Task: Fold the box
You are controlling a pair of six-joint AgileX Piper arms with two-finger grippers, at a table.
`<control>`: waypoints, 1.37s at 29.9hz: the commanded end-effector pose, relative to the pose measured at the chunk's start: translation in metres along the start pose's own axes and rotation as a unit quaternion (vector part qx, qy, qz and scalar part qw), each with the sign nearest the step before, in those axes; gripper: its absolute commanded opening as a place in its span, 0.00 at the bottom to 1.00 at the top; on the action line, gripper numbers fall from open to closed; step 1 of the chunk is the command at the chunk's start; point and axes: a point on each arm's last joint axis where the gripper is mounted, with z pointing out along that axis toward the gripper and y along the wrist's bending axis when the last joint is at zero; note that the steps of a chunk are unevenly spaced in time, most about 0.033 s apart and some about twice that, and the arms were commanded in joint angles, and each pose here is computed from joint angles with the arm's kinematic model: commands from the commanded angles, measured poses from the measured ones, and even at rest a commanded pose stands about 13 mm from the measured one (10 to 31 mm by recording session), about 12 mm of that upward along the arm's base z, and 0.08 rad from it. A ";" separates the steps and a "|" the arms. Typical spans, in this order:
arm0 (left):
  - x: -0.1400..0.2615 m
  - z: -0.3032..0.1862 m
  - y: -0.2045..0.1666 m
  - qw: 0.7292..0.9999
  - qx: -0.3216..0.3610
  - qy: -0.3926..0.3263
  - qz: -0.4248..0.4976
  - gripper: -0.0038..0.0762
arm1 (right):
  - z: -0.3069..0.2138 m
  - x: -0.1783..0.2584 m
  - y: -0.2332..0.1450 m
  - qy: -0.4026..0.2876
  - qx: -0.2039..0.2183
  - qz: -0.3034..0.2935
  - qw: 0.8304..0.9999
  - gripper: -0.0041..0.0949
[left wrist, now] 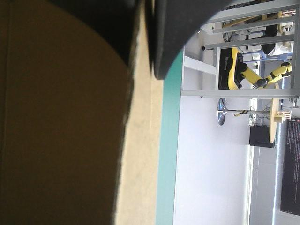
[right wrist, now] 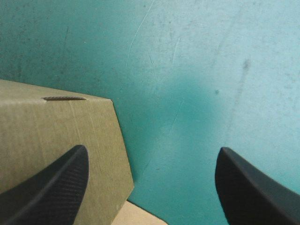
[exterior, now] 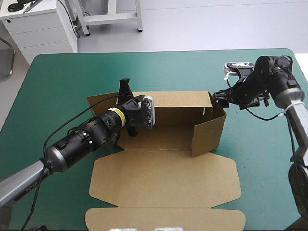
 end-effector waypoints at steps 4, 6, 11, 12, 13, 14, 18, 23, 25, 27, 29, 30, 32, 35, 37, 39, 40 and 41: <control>-0.004 -0.002 -0.003 0.999 0.016 0.001 -0.049 0.04 | -0.034 0.022 0.008 -0.037 -0.016 -0.027 0.999 0.74; -0.004 -0.002 -0.003 0.999 0.016 0.001 -0.049 0.04 | -0.034 0.027 0.009 -0.052 -0.029 -0.025 0.998 0.74; -0.004 -0.002 -0.003 0.999 0.017 0.004 -0.049 0.04 | -0.038 0.042 0.015 -0.093 -0.058 -0.038 0.993 0.74; -0.004 -0.002 -0.003 0.999 0.018 0.005 -0.049 0.04 | -0.038 0.045 0.016 -0.096 -0.061 -0.043 0.993 0.74; -0.003 -0.002 -0.004 0.999 0.018 0.005 -0.049 0.04 | -0.038 0.048 0.016 -0.102 -0.064 -0.049 0.992 0.74; -0.003 -0.002 -0.004 0.999 0.018 0.006 -0.049 0.04 | -0.038 0.051 0.017 -0.108 -0.067 -0.055 0.990 0.74; -0.003 -0.002 -0.004 0.998 0.020 0.007 -0.051 0.04 | -0.036 0.063 0.020 -0.131 -0.081 -0.065 0.986 0.74; -0.002 -0.002 -0.004 0.998 0.023 0.011 -0.052 0.04 | -0.035 0.076 0.024 -0.175 -0.099 -0.089 0.975 0.74; -0.002 -0.003 -0.005 0.998 0.026 0.016 -0.052 0.04 | -0.033 0.082 0.025 -0.187 -0.105 -0.096 0.972 0.74; -0.001 -0.003 -0.006 0.998 0.029 0.020 -0.052 0.04 | -0.028 0.090 0.024 -0.191 -0.105 -0.105 0.970 0.74; 0.000 -0.002 -0.007 0.998 0.031 0.023 -0.052 0.04 | -0.025 0.096 0.024 -0.196 -0.106 -0.111 0.968 0.74; 0.000 -0.002 -0.007 0.998 0.032 0.023 -0.052 0.04 | -0.022 0.099 0.024 -0.195 -0.108 -0.111 0.968 0.74; 0.001 -0.002 -0.009 0.998 0.035 0.025 -0.051 0.04 | -0.018 0.103 0.024 -0.195 -0.115 -0.112 0.968 0.74; 0.001 -0.001 -0.009 0.998 0.036 0.027 -0.052 0.04 | -0.014 0.107 0.027 -0.193 -0.133 -0.117 0.965 0.74; 0.001 -0.001 -0.009 0.998 0.036 0.027 -0.052 0.04 | -0.015 0.108 0.029 -0.198 -0.143 -0.117 0.963 0.74; 0.001 -0.001 -0.009 0.998 0.036 0.027 -0.052 0.04 | -0.016 0.106 0.031 -0.208 -0.154 -0.122 0.958 0.74; 0.001 -0.001 -0.010 0.998 0.037 0.027 -0.053 0.04 | -0.017 0.106 0.032 -0.215 -0.158 -0.125 0.956 0.74; 0.001 -0.001 -0.010 0.997 0.037 0.026 -0.055 0.04 | -0.018 0.104 0.033 -0.225 -0.166 -0.124 0.952 0.74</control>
